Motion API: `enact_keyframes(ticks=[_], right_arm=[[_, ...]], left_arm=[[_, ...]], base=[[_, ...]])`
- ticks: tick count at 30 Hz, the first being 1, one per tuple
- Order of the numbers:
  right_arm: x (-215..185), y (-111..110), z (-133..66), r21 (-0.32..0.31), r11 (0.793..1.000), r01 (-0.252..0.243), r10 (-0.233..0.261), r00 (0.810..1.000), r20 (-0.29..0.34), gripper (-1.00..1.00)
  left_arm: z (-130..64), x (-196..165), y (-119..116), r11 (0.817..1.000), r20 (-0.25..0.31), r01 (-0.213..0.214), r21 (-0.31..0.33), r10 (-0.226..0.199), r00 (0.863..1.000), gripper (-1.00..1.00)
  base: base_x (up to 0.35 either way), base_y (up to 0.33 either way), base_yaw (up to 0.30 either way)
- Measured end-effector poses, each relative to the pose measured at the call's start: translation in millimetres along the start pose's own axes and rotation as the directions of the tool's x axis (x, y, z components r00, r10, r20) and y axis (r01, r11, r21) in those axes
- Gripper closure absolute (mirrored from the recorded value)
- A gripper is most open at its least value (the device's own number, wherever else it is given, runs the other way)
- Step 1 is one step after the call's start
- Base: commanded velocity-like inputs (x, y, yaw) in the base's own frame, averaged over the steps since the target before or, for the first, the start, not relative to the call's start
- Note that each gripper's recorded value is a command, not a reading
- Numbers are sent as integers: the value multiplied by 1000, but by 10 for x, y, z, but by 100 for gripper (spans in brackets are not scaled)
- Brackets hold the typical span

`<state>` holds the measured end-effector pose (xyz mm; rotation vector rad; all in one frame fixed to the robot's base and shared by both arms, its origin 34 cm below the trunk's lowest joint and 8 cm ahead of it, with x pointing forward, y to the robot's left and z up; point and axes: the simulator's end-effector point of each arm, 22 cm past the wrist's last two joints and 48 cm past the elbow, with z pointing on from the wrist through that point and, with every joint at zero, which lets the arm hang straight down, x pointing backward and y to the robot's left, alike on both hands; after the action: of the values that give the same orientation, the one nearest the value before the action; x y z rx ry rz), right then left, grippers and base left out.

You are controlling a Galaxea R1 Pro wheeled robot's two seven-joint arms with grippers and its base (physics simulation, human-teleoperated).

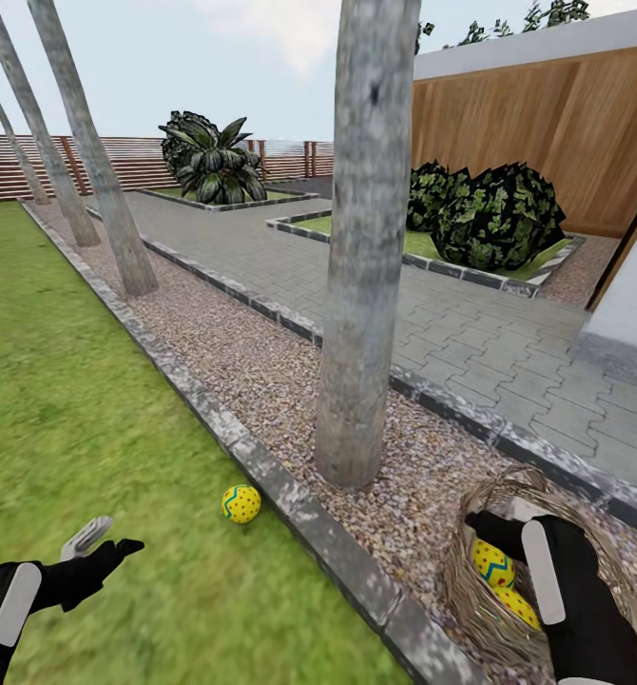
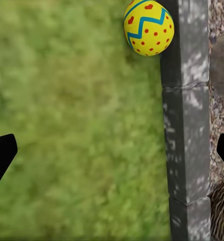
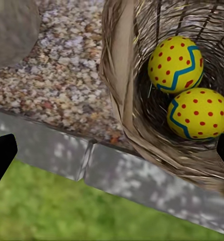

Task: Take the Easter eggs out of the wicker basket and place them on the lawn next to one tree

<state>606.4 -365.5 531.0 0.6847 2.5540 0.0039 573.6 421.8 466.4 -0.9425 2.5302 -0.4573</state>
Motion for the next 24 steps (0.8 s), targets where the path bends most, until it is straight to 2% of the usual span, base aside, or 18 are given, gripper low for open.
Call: enact_keyframes(ticks=[15, 21, 24], right_arm=[[-220, -388, -40, 55, 998, -6, 4, 999, 36, -100], [-407, -666, -95, 103, 995, 10, -16, 998, 63, -100], [-451, -729, -104, 113, 993, 13, -21, 997, 68, -100]], left_arm=[[7, 13, 1, 1000, -2, 1, -1, -1, 1000, -100], [8, 16, 5, 1000, -3, 1, -2, -1, 1000, -100], [9, 16, 5, 1000, -3, 2, -1, -2, 1000, -100]], base=[[0, 0, 0], [0, 0, 0], [0, 0, 0]])
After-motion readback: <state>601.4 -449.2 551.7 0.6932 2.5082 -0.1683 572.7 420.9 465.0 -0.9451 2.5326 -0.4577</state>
